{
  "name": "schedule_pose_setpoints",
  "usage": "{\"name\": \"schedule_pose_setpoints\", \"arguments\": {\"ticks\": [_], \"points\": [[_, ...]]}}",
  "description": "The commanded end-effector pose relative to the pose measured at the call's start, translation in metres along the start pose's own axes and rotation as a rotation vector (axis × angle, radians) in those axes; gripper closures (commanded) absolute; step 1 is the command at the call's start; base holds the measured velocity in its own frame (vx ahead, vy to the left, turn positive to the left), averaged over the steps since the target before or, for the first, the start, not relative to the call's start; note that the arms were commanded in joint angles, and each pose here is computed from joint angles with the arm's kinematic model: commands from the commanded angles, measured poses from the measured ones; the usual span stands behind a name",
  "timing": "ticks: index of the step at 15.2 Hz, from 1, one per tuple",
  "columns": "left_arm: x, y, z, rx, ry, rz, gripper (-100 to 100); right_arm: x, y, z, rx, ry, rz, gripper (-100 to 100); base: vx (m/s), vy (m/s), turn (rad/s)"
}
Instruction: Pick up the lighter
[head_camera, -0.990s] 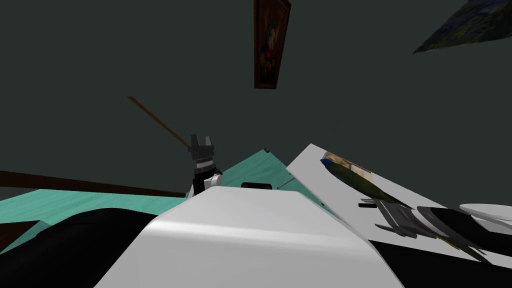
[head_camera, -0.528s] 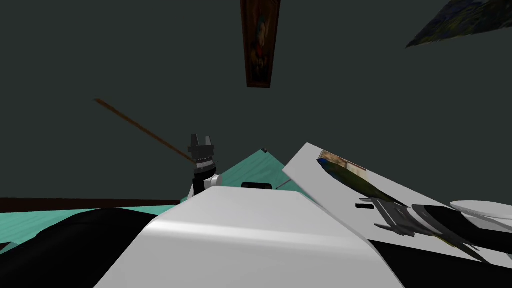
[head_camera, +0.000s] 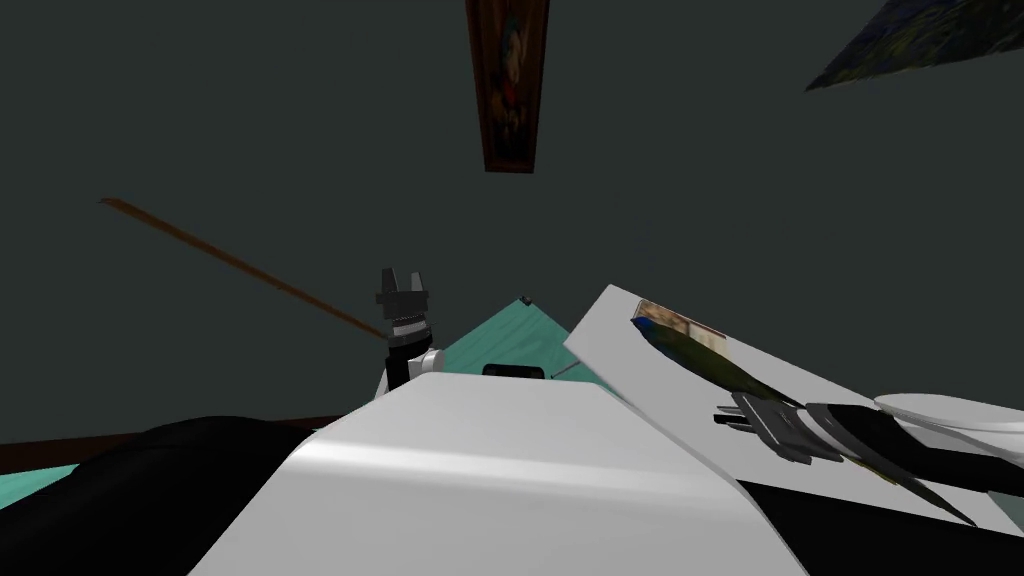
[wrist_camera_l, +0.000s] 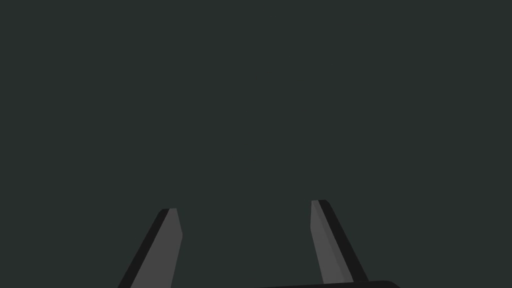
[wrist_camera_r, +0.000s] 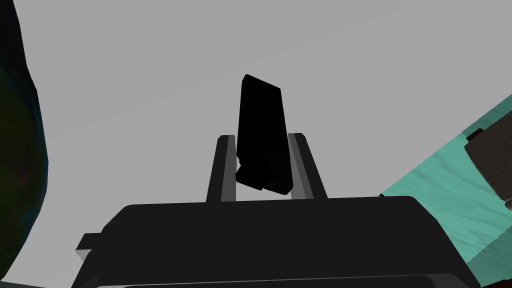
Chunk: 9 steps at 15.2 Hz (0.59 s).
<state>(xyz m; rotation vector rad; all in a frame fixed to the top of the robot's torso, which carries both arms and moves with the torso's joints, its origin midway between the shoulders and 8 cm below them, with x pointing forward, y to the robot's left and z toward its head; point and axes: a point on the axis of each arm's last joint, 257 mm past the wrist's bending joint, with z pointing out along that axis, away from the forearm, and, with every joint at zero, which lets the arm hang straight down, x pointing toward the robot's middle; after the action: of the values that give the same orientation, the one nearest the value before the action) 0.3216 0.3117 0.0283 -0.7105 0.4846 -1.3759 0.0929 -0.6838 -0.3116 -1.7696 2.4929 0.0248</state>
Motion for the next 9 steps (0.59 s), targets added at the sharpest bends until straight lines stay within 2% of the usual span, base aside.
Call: {"name": "schedule_pose_setpoints", "arguments": {"ticks": [1,5,9], "points": [[0.0,0.0,0.0,0.0,0.0,0.0,0,0.0,0.0,0.0,0.0,0.0,0.0,100,0.0,0.0,0.0],[0.0,0.0,0.0,0.0,0.0,0.0,0,0.012,0.006,-0.01,-0.002,0.001,0.051,100,-0.083,0.003,0.225],[0.0,0.0,0.0,0.0,0.0,0.0,0,0.02,0.011,-0.019,-0.001,0.0,0.091,100,-0.082,0.003,0.149]]}}
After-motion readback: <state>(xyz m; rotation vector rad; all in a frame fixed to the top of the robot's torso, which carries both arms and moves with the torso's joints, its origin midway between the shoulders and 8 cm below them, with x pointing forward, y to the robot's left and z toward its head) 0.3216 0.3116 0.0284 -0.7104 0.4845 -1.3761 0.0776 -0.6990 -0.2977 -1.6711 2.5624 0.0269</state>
